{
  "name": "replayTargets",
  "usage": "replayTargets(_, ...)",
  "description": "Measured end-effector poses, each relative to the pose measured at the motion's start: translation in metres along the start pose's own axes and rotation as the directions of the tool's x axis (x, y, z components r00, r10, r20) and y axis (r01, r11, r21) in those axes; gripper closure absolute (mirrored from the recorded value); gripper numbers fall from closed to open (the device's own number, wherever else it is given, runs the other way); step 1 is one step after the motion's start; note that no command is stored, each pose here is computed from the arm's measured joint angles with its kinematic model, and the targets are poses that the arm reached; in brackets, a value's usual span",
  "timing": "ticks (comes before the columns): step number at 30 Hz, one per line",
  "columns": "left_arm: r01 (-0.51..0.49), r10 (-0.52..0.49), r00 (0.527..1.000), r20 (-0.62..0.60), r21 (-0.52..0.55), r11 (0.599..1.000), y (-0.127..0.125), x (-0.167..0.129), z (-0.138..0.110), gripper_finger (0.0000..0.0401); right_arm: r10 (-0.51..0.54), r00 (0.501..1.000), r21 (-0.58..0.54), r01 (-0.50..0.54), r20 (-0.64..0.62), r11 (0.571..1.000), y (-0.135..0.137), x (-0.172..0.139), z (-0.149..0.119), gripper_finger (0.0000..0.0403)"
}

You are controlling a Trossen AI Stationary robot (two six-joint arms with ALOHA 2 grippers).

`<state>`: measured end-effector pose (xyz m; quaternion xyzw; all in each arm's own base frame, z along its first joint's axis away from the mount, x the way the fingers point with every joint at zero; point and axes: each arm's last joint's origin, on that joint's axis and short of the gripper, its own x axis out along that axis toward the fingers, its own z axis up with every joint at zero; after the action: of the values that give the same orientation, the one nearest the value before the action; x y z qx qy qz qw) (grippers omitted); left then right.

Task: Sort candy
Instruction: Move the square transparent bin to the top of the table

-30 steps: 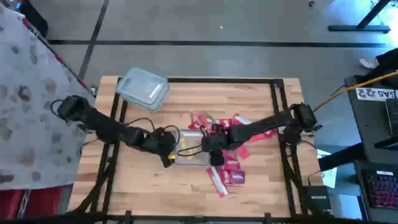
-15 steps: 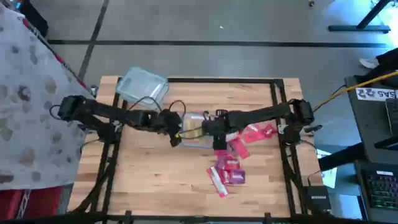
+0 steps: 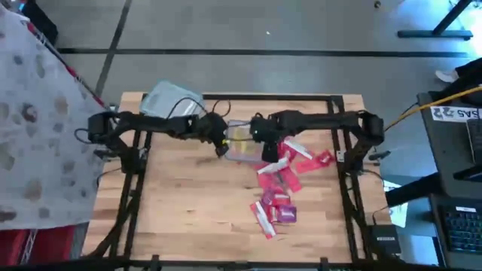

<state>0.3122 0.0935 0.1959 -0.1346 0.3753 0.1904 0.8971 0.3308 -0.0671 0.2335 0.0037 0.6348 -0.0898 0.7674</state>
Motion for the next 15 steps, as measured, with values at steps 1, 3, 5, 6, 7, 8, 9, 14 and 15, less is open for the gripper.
replayTargets(1,-0.001,0.001,1.0,0.009,0.005,1.0,0.002,0.0,0.004,0.0401,-0.006,1.0,0.001,0.006,-0.006,1.0,-0.003,0.0,-0.001,0.0228)
replayTargets(3,-0.008,0.008,1.0,0.025,0.007,1.0,0.006,-0.002,0.011,0.0401,-0.016,1.0,0.011,0.016,-0.008,1.0,-0.01,0.001,-0.001,0.0228)
replayTargets(5,-0.014,0.014,0.999,0.048,0.01,1.0,0.011,-0.005,0.019,0.0401,-0.033,0.999,0.021,0.034,-0.014,0.999,-0.016,0.001,-0.002,0.0228)
replayTargets(6,-0.018,0.017,0.998,0.06,0.009,1.0,0.013,-0.006,0.023,0.0401,-0.044,0.999,0.024,0.045,-0.016,0.999,-0.02,0.001,-0.003,0.0228)
replayTargets(7,-0.019,0.018,0.997,0.072,0.01,1.0,0.016,-0.007,0.027,0.0401,-0.057,0.998,0.026,0.057,-0.017,0.998,-0.023,0.001,-0.004,0.0228)
replayTargets(8,-0.02,0.018,0.996,0.087,0.013,1.0,0.018,-0.008,0.031,0.0401,-0.065,0.998,0.032,0.065,-0.019,0.997,-0.027,0.001,-0.004,0.0228)
replayTargets(9,-0.021,0.02,0.995,0.101,0.015,1.0,0.021,-0.009,0.034,0.0401,-0.067,0.998,0.039,0.068,-0.019,0.997,-0.031,0.001,-0.005,0.0228)
replayTargets(14,-0.068,0.063,0.983,0.172,0.02,0.998,0.043,-0.008,0.046,0.0401,-0.083,0.997,0.05,0.083,0.004,0.995,-0.05,-0.005,-0.003,0.0228)
replayTargets(15,-0.077,0.073,0.98,0.185,0.015,0.997,0.048,-0.005,0.047,0.0401,-0.088,0.996,0.054,0.088,0.01,0.995,-0.054,-0.007,-0.002,0.0228)
